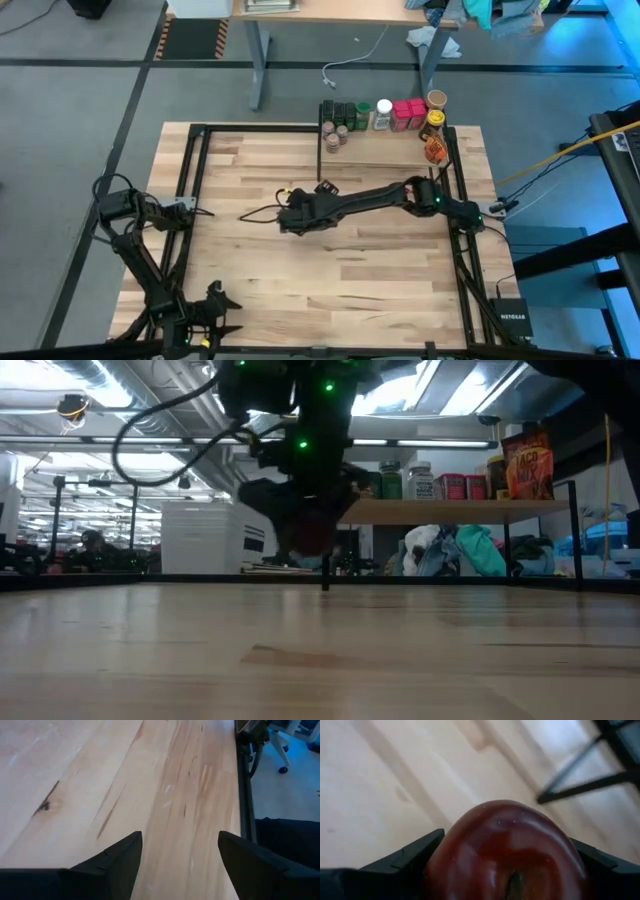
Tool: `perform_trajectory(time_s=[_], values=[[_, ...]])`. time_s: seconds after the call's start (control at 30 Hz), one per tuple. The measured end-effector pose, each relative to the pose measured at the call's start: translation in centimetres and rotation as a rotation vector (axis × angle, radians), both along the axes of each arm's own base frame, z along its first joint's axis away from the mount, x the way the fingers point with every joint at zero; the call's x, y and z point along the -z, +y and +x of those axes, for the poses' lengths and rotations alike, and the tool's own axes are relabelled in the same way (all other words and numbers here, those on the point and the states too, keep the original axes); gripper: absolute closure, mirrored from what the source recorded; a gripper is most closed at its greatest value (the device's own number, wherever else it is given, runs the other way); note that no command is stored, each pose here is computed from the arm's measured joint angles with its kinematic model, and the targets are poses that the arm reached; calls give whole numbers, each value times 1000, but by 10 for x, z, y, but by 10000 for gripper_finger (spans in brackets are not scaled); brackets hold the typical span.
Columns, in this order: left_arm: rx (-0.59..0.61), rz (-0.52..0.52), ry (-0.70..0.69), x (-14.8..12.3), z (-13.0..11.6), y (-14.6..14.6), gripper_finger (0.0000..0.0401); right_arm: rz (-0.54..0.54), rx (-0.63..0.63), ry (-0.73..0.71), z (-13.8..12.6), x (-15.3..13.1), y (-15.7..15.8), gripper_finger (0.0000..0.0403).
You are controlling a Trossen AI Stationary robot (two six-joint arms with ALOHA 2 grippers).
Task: Shelf spices
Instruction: Put the red apple under the shelf
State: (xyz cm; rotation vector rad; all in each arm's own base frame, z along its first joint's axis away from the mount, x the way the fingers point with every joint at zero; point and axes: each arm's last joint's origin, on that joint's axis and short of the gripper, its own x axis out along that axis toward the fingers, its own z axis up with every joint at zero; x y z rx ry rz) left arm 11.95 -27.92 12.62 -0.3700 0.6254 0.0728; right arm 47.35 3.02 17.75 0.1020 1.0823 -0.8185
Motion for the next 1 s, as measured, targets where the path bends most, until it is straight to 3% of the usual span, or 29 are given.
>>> perform_trajectory(time_s=[0.27, 0.47, 0.6, 0.83, 1.0], values=[[18, -22, -37, -2, -7, -6, 146, 0, 74, -24, -30, 4, -7, 68], [12, -13, -48, -2, -6, -5, 146, 122, 108, -249, -41, 27, -37, 68], [7, 10, -51, -2, 0, -3, 146, 160, 152, -286, -44, 38, -59, 68], [8, 35, -52, -2, 4, -1, 146, 141, 183, -291, -47, 42, -72, 68], [8, 31, -53, -2, 4, -1, 146, 50, 194, -312, -45, 40, -74, 68]])
